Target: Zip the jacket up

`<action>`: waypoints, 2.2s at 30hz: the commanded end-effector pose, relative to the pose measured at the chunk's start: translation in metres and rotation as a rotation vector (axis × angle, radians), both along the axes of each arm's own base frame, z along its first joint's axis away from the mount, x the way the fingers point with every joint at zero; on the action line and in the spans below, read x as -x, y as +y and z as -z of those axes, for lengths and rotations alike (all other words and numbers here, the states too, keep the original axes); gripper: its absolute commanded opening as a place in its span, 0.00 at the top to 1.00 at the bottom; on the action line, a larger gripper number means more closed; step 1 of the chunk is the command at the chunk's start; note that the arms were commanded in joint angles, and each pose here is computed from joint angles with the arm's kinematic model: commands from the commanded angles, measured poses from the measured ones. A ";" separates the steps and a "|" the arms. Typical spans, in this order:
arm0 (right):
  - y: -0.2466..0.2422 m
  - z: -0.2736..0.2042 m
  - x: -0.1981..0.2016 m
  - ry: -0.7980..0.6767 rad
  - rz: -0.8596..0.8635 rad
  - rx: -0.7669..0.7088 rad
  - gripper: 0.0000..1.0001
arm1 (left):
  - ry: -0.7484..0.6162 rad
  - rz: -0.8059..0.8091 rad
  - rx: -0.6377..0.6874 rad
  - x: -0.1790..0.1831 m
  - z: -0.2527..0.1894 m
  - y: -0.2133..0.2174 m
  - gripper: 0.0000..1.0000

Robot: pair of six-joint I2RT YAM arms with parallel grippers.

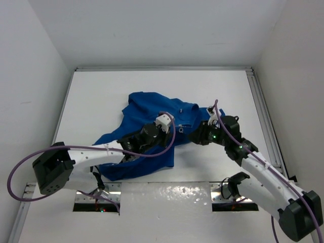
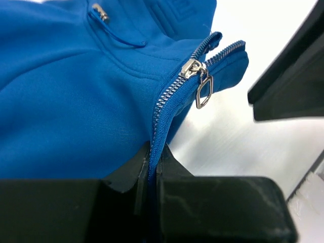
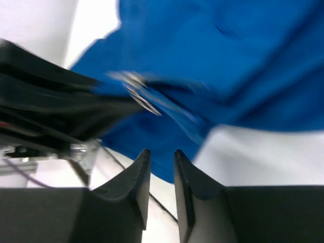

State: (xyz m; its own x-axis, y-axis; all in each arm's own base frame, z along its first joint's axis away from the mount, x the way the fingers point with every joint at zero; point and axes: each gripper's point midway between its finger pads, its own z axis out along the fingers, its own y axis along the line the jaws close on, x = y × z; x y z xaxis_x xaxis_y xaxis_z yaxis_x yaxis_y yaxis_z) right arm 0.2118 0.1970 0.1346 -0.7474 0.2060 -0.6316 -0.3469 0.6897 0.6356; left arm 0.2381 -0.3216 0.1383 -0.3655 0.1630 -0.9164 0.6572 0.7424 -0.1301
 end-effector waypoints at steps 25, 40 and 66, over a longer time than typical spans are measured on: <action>0.028 -0.033 -0.017 -0.044 -0.047 -0.155 0.57 | 0.021 0.167 0.240 0.027 -0.051 -0.035 1.00; 0.028 -0.028 -0.031 -0.057 -0.018 -0.128 0.53 | 0.037 0.221 0.277 0.039 -0.056 -0.037 1.00; 0.014 -0.048 -0.028 -0.152 0.037 -0.129 1.00 | 0.047 0.177 0.228 0.031 -0.043 -0.034 1.00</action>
State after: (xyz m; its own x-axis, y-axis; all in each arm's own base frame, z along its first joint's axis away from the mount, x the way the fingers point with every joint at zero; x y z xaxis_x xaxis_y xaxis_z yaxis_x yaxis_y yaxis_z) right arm 0.2328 0.2154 0.1726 -0.6838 0.3013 -0.6646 -0.4043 0.6018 0.6888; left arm 0.2075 -0.3432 0.1510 -0.4331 0.1031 -0.8954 0.7379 0.6111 -0.2865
